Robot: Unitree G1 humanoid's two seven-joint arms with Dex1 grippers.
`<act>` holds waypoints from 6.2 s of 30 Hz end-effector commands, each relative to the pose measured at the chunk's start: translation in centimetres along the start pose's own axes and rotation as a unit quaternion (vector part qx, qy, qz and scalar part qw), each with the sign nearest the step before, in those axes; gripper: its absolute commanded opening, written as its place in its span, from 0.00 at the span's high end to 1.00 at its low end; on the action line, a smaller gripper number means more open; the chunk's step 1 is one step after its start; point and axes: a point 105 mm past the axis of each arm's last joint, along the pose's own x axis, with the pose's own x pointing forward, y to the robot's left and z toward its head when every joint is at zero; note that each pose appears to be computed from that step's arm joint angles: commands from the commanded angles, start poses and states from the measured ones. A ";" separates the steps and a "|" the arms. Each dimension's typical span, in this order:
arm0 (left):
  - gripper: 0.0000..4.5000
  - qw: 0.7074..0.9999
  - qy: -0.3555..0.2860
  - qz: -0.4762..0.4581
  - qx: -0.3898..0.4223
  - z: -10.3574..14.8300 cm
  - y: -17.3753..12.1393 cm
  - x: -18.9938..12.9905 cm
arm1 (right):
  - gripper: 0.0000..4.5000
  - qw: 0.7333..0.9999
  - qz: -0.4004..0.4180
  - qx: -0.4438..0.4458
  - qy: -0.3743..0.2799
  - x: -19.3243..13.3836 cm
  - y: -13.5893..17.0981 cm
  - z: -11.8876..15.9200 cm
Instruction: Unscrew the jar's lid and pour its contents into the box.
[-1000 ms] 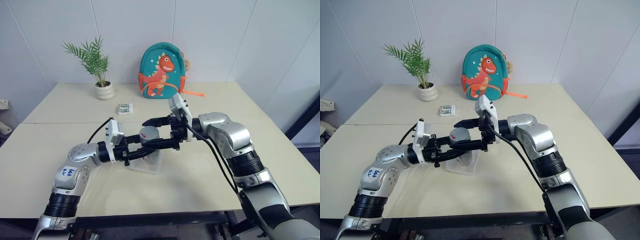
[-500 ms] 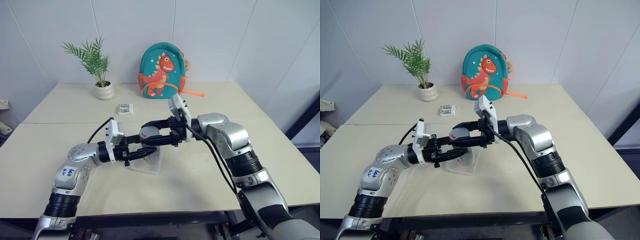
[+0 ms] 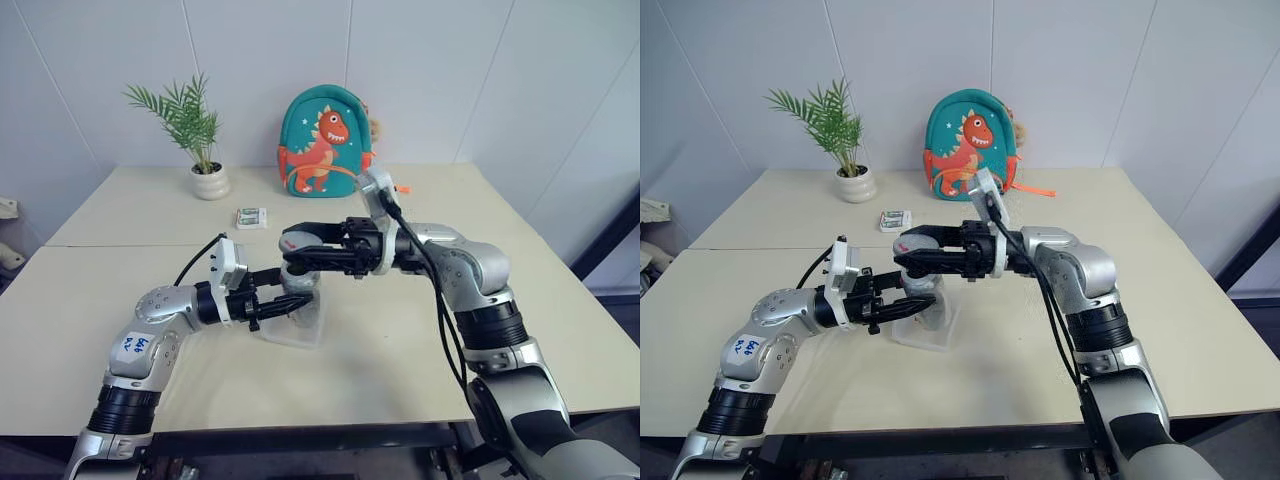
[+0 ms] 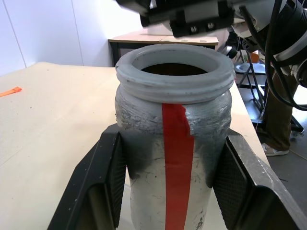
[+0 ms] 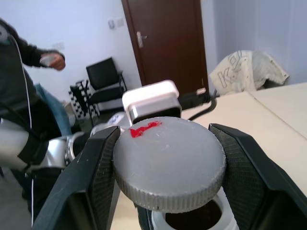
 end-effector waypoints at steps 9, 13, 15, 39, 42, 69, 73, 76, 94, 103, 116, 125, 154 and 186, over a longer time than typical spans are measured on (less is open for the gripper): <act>0.51 0.999 0.003 0.034 0.000 1.9 0.5 -1.6 | 0.34 0.947 -0.310 -0.077 0.046 -12.7 -5.4 -3.0; 0.51 0.999 -0.001 0.034 -0.010 2.3 0.8 -1.7 | 0.34 0.911 -0.396 -0.079 0.082 -15.9 -6.3 -7.6; 0.51 0.999 0.000 0.033 -0.008 2.4 0.9 -1.7 | 0.34 0.896 -0.431 -0.065 0.083 -17.1 -6.6 -9.6; 0.51 0.991 0.011 0.102 0.085 5.1 3.3 -2.9 | 0.01 0.921 -0.357 -0.140 0.069 -16.6 -4.4 -5.8; 0.51 0.987 0.043 0.117 0.105 4.9 3.6 -3.5 | 0.01 0.943 -0.276 -0.168 0.082 -14.1 -1.7 -3.3; 0.51 0.950 0.136 0.190 0.207 4.1 6.4 -5.9 | 0.01 0.963 -0.177 -0.159 0.123 -10.5 4.7 -2.6; 0.51 0.915 0.176 0.213 0.294 4.6 7.5 -5.4 | 0.01 0.963 -0.188 -0.157 0.116 -10.7 4.4 -2.6; 0.51 0.844 0.231 0.217 0.433 5.2 8.2 -4.7 | 0.01 0.963 -0.193 -0.156 0.110 -10.6 4.2 -2.6; 0.51 0.169 0.177 0.037 0.969 3.1 4.4 0.0 | 0.01 0.961 -0.243 -0.130 0.032 -9.5 2.1 -2.1; 0.51 0.237 0.241 0.108 0.935 4.6 7.0 -1.1 | 0.01 0.962 -0.244 -0.124 0.011 -9.3 1.9 -1.9; 0.51 0.794 0.247 0.410 0.376 3.4 9.0 -10.0 | 0.01 0.968 -0.229 -0.104 0.022 -9.7 2.3 -2.5; 0.51 0.860 0.177 0.466 0.105 0.8 5.6 -13.4 | 0.01 0.973 -0.200 -0.091 0.064 -9.4 3.0 -3.9; 0.00 0.899 0.128 0.419 0.001 -5.0 3.7 -14.0 | 0.00 0.969 -0.206 -0.092 0.103 -10.1 3.0 -5.1; 0.00 0.954 0.212 0.181 0.111 1.7 -2.9 -14.0 | 0.00 0.963 -0.102 -0.191 0.158 -9.8 2.8 -4.8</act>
